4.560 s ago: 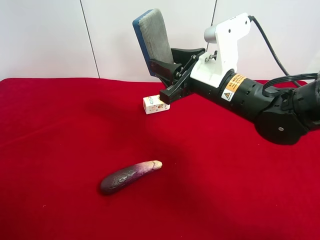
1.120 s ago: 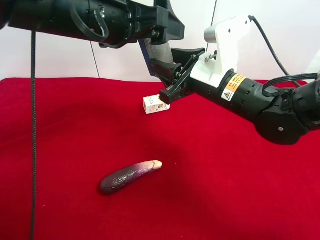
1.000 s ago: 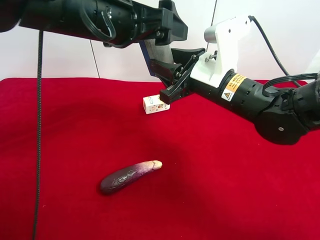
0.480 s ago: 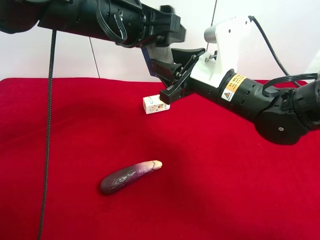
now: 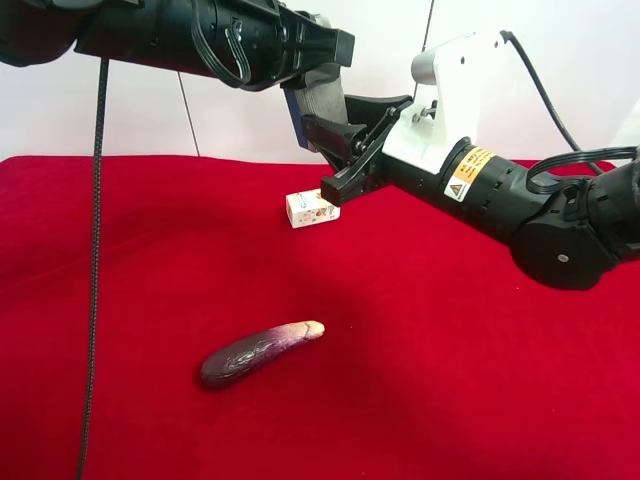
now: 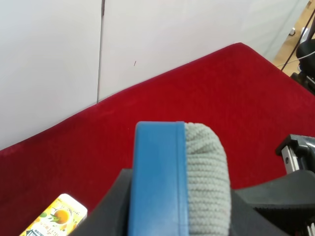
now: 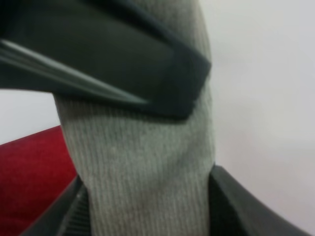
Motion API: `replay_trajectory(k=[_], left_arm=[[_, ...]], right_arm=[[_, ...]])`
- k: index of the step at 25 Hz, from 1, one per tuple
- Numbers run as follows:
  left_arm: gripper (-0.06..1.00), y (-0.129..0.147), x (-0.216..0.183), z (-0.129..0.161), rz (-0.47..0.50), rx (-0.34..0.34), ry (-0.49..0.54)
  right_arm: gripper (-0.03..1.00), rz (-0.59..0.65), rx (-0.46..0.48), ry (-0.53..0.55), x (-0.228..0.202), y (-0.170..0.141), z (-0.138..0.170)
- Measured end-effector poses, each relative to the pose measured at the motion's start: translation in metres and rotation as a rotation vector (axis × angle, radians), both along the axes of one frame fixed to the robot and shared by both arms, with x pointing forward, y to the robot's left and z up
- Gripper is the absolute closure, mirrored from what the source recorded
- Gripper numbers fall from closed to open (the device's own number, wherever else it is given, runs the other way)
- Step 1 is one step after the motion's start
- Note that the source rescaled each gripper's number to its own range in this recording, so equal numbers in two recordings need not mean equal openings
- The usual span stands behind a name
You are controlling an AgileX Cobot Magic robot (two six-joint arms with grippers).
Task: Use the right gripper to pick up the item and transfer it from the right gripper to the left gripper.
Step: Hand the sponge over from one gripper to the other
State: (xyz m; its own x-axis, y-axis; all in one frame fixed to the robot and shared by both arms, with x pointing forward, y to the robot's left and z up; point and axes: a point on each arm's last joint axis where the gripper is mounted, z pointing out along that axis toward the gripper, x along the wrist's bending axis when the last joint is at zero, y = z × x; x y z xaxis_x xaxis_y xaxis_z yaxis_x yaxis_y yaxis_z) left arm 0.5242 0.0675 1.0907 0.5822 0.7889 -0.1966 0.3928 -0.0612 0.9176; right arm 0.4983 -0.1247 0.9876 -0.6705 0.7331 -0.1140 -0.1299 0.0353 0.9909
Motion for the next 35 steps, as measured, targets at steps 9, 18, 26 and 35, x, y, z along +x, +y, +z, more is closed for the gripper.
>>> replay_trajectory(k=[9,18,26,35], left_arm=[[0.92,0.0,0.0001,0.0001,0.001,0.0,-0.001],[0.92,0.0001,0.0001,-0.0001,0.002,0.0,-0.001],[0.92,0.0001,0.0001,-0.0001,0.002,0.0,-0.001],[0.92,0.0002,0.0001,-0.0001,0.002,-0.001,-0.002]], right_arm=[[0.97,0.0,0.0,0.0,0.0,0.0,0.0],[0.97,0.0,0.001,-0.001,0.0,0.0,0.0001],[0.97,-0.001,0.001,-0.001,0.0,0.0,0.0001],[0.97,-0.005,-0.001,0.005,0.0003,-0.0003,-0.0004]])
